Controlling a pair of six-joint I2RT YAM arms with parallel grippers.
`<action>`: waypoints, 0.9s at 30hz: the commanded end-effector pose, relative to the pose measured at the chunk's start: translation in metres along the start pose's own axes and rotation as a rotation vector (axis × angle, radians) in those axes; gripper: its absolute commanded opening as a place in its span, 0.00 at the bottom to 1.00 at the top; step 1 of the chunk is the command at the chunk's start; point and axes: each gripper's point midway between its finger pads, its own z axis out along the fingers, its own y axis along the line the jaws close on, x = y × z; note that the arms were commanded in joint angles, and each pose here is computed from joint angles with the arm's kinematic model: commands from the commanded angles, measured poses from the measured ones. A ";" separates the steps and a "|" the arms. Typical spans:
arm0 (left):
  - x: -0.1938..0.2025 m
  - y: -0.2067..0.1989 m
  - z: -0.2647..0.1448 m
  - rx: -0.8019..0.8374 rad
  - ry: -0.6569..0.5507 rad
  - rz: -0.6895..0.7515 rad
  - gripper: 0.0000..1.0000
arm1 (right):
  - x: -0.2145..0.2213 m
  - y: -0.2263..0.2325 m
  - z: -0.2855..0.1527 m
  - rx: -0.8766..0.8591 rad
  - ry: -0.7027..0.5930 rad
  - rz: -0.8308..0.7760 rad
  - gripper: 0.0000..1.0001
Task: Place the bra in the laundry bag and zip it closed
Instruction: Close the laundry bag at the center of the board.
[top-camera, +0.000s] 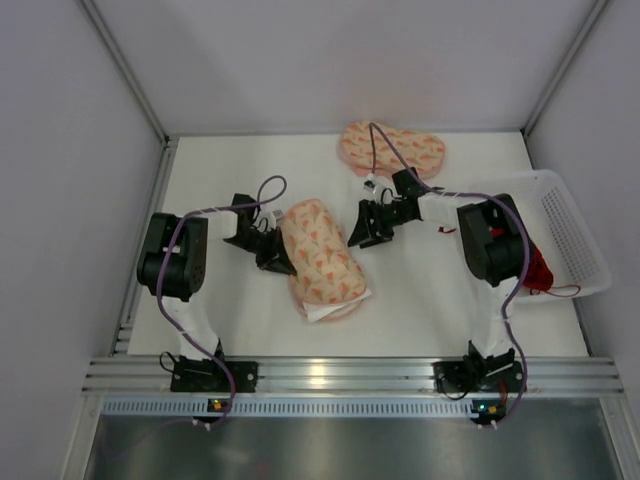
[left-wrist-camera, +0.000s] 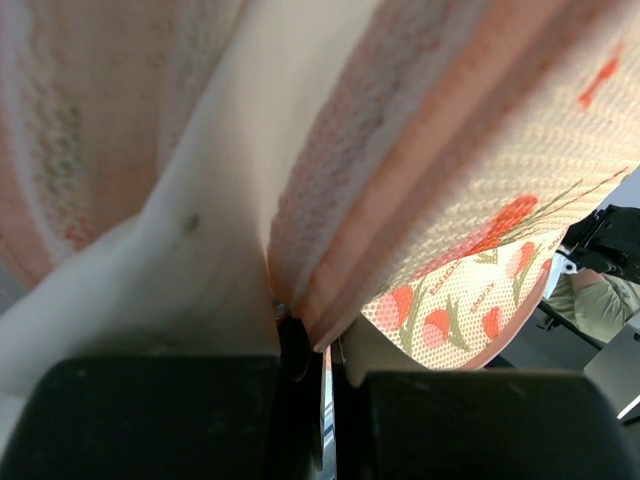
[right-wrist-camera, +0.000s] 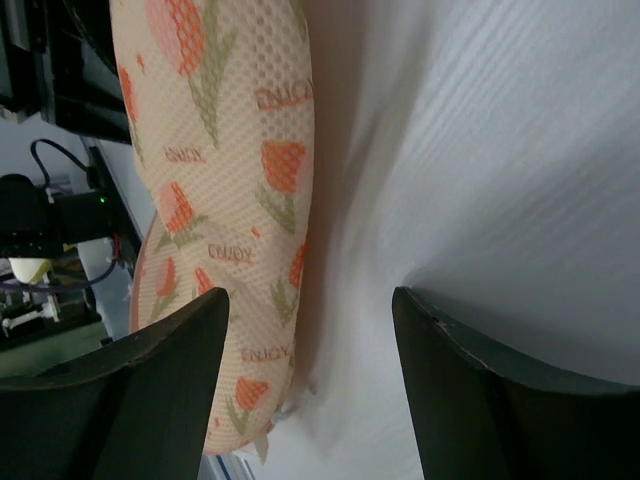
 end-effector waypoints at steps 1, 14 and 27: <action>0.005 0.047 0.002 -0.203 -0.001 0.044 0.00 | -0.026 0.006 0.020 -0.056 -0.055 -0.076 0.67; -0.019 0.047 -0.007 -0.230 -0.052 0.070 0.00 | 0.001 0.014 0.044 -0.113 0.002 -0.057 0.12; -0.073 0.009 -0.045 -0.210 -0.207 0.327 0.16 | 0.001 0.029 -0.009 0.101 -0.167 -0.043 0.00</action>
